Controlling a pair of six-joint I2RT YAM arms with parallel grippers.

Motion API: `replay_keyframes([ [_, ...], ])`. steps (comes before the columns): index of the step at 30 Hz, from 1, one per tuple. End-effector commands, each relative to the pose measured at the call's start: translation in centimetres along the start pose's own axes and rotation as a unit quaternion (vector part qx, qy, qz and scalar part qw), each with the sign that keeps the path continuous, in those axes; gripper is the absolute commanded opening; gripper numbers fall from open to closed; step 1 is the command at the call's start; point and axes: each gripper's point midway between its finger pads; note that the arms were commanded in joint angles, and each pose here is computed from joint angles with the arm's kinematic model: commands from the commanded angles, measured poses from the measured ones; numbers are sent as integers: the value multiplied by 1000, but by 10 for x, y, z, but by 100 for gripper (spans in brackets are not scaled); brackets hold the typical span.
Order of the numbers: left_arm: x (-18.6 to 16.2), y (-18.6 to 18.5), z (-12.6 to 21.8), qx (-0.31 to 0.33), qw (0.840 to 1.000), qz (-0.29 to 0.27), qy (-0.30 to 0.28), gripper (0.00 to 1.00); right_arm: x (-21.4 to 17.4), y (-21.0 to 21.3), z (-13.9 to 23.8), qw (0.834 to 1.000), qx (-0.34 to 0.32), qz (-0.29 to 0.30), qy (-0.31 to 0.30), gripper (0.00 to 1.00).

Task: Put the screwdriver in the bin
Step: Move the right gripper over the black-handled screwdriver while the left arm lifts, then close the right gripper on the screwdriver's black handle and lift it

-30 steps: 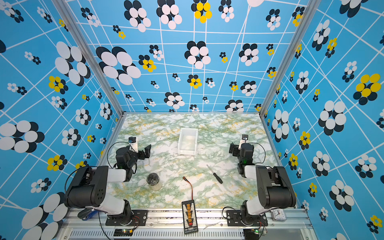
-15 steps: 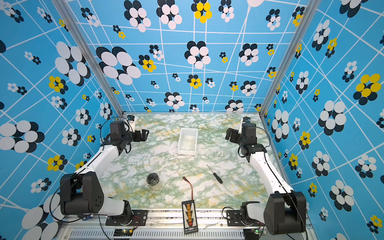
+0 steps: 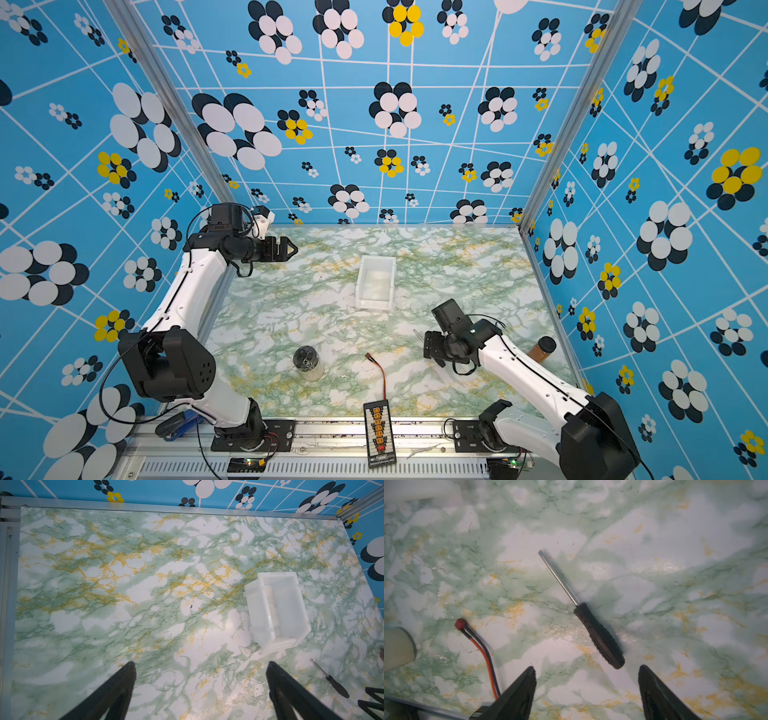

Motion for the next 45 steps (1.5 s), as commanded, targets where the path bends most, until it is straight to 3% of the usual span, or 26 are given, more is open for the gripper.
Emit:
replay_keyframes([
  [1,-8,-11,9,-24,999,17,32,99,-10,-10,-7,999,-24,-21,11,76],
  [5,-7,-19,12,-44,998,24,47,99,-9,-4,-20,1000,-12,-20,19,71],
  [16,-11,-18,12,-41,998,24,45,99,-3,-5,-36,999,-32,14,37,70],
  [30,-19,-13,13,-31,999,14,40,99,2,3,-50,993,-60,70,76,58],
  [45,-18,-15,15,-34,999,14,36,99,-18,5,-55,992,-59,58,90,43],
])
Point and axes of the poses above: each gripper's point midway between its finger pads, its own z axis back along the fingers, its own y axis along the line the jaws close on, x = y × z, and after that the axes turned 14 degrees about z, right-handed
